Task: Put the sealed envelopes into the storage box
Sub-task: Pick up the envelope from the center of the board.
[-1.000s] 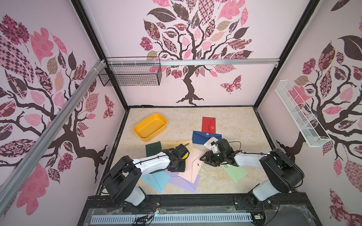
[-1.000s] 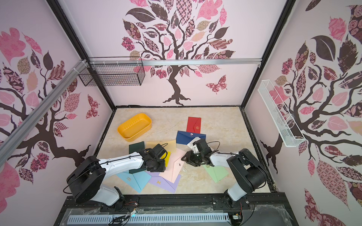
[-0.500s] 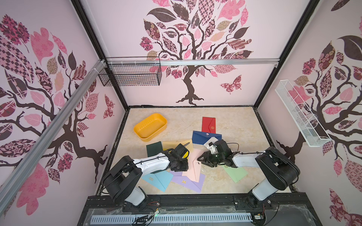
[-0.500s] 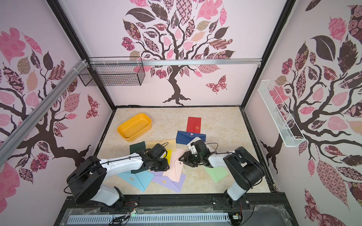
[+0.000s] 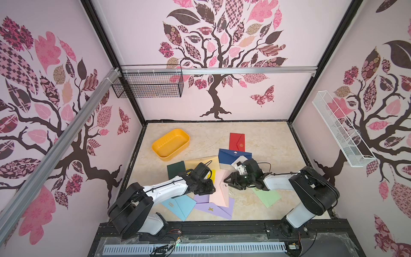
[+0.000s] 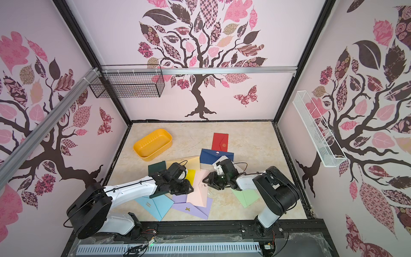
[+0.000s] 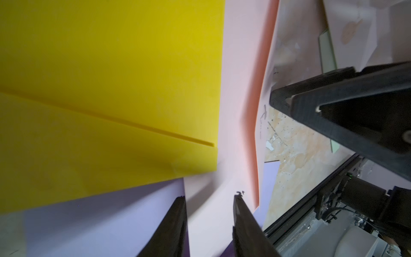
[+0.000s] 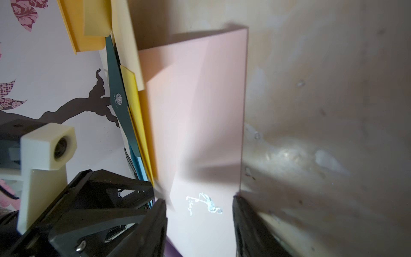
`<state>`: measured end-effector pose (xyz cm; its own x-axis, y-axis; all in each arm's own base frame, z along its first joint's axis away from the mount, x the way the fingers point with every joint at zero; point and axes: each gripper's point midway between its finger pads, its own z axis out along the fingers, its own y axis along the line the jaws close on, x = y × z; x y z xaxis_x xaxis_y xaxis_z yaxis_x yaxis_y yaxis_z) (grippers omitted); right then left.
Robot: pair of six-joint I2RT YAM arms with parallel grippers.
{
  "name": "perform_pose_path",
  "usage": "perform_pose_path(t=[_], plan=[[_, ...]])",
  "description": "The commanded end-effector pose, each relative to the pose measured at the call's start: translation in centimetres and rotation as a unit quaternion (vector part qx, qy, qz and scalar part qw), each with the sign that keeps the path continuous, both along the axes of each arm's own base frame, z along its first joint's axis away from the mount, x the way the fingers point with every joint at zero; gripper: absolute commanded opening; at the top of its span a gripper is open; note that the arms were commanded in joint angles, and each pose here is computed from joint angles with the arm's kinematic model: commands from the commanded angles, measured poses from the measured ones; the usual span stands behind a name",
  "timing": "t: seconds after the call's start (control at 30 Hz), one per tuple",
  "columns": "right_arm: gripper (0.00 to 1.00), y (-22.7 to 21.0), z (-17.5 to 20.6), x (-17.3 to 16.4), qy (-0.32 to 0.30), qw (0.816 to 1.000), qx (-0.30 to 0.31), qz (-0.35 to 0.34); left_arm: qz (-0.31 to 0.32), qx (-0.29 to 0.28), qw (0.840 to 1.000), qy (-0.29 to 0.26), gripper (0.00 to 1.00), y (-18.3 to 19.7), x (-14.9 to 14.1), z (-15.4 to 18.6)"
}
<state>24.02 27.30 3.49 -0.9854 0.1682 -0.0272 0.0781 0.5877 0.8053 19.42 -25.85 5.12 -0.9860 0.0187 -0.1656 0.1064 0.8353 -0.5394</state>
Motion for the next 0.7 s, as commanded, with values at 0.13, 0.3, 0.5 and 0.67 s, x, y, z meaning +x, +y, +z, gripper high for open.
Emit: perform_pose_path(t=[0.13, 0.3, 0.5, 0.67], plan=[[0.53, -1.3, -3.1, -1.8, 0.051, 0.997, -0.050, -0.003, -0.004, -0.065, 0.998, -0.026, 0.38, -2.1, 1.2, 2.3], [0.53, -1.2, -2.5, -1.6, 0.044, 0.998, -0.048, -0.002, -0.003, -0.061, 0.998, -0.025, 0.35, -2.0, 1.1, 2.2], [0.53, -1.0, -1.1, -1.2, 0.028, 0.999, -0.045, 0.003, -0.008, -0.058, 0.998, -0.024, 0.11, -2.1, 1.2, 2.3], [0.53, -1.1, 0.3, -0.8, 0.008, 0.999, -0.048, 0.007, -0.012, -0.056, 0.998, -0.025, 0.02, -2.3, 1.4, 2.6]])
